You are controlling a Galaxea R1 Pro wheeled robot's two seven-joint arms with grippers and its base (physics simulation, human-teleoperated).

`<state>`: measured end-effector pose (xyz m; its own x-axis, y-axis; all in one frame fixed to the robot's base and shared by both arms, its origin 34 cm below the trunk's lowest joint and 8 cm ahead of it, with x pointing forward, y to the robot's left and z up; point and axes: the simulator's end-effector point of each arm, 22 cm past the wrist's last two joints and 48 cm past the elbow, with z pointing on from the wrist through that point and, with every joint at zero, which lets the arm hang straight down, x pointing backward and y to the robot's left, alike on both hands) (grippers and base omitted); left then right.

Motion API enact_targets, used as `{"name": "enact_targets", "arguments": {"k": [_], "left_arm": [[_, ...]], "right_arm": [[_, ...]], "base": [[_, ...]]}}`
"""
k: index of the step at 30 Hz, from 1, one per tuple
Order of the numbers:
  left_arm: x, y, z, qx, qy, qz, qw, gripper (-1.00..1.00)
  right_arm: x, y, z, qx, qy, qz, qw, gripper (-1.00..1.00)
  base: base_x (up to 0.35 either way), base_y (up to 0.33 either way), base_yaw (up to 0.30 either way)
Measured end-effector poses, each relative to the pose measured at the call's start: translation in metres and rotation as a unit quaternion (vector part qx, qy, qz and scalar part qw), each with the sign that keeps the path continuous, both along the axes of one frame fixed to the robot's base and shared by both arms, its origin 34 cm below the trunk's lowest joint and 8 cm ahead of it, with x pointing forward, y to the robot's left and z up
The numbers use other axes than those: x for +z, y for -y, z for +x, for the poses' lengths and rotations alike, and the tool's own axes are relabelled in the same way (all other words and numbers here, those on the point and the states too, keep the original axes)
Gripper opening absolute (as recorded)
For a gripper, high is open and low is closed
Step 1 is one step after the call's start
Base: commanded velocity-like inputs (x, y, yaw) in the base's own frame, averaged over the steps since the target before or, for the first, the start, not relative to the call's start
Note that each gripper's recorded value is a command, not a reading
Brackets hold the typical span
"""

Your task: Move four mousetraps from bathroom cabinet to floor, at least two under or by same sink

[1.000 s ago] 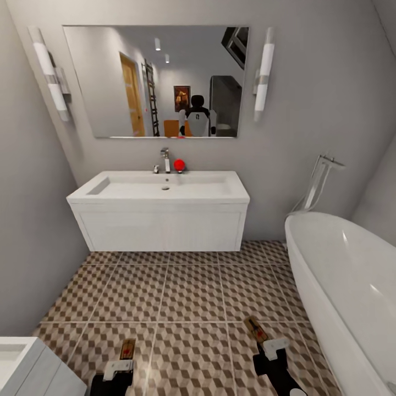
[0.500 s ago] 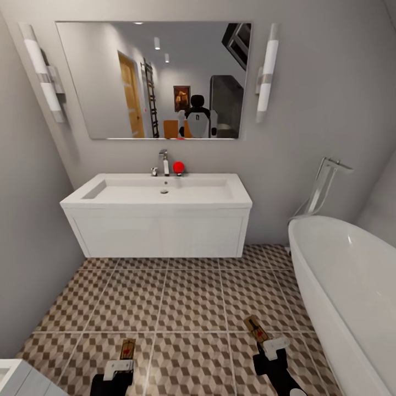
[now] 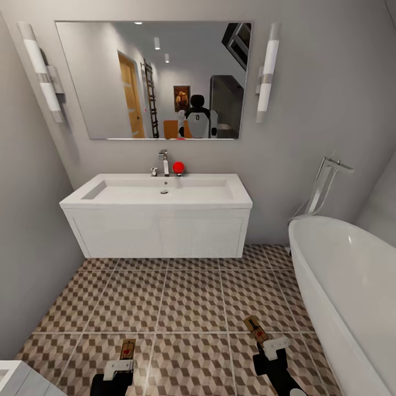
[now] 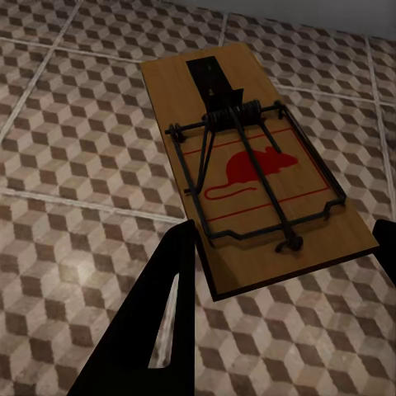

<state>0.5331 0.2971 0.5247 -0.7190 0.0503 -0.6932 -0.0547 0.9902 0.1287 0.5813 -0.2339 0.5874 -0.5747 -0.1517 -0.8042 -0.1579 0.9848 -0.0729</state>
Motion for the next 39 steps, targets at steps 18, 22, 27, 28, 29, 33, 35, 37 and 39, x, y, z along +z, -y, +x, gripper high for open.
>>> {"name": "enact_targets", "arguments": {"k": [18, 22, 27, 28, 29, 33, 35, 37, 39], "left_arm": [[0.0001, 0.0002, 0.0002, 0.0, 0.0, 0.0, 1.0, -1.0], [0.0, -0.0001, 0.0, 0.0, 0.0, 0.0, 1.0, -1.0], [0.0, 0.0001, 0.0001, 0.0, 0.0, 0.0, 1.0, -1.0], [0.0001, 0.0001, 0.0001, 0.0, 0.0, 0.0, 1.0, -1.0], [0.0, 0.0001, 0.0001, 0.0, 0.0, 0.0, 1.0, -1.0], [0.0, 0.0001, 0.0001, 0.0, 0.0, 0.0, 1.0, -1.0], [0.0, -0.0002, 0.0, 0.0, 0.0, 0.0, 1.0, -1.0], [0.0, -0.0001, 0.0, 0.0, 0.0, 0.0, 1.0, -1.0], [0.0, 0.0, 0.0, 0.0, 0.0, 0.0, 1.0, -1.0]], "right_arm": [[-0.0004, -0.0002, -0.0004, 0.0, -0.001, 0.0, 1.0, -1.0], [-0.0002, -0.0005, -0.0003, 0.001, 0.0, 0.0, 1.0, -1.0], [-0.0002, -0.0005, -0.0003, 0.001, 0.0, 0.0, 1.0, -1.0], [-0.0003, -0.0005, -0.0003, 0.001, 0.0, 0.0, 1.0, -1.0], [-0.0003, -0.0005, -0.0004, 0.001, 0.0, 0.0, 1.0, -1.0], [-0.0003, -0.0003, -0.0003, 0.001, 0.0, 0.0, 1.0, -1.0], [-0.0002, -0.0004, -0.0002, 0.001, 0.0, 0.0, 1.0, -1.0], [-0.0002, -0.0004, -0.0003, 0.001, 0.0, 0.0, 1.0, -1.0], [-0.0003, -0.0003, -0.0003, 0.001, 0.0, 0.0, 1.0, -1.0]], "base": [[0.0, 0.0, 0.0], [0.0, 0.0, 0.0], [0.0, 0.0, 0.0], [0.0, 0.0, 0.0], [0.0, 0.0, 0.0], [0.0, 0.0, 0.0], [0.0, 0.0, 0.0], [0.0, 0.0, 0.0], [0.0, 0.0, 0.0]]}}
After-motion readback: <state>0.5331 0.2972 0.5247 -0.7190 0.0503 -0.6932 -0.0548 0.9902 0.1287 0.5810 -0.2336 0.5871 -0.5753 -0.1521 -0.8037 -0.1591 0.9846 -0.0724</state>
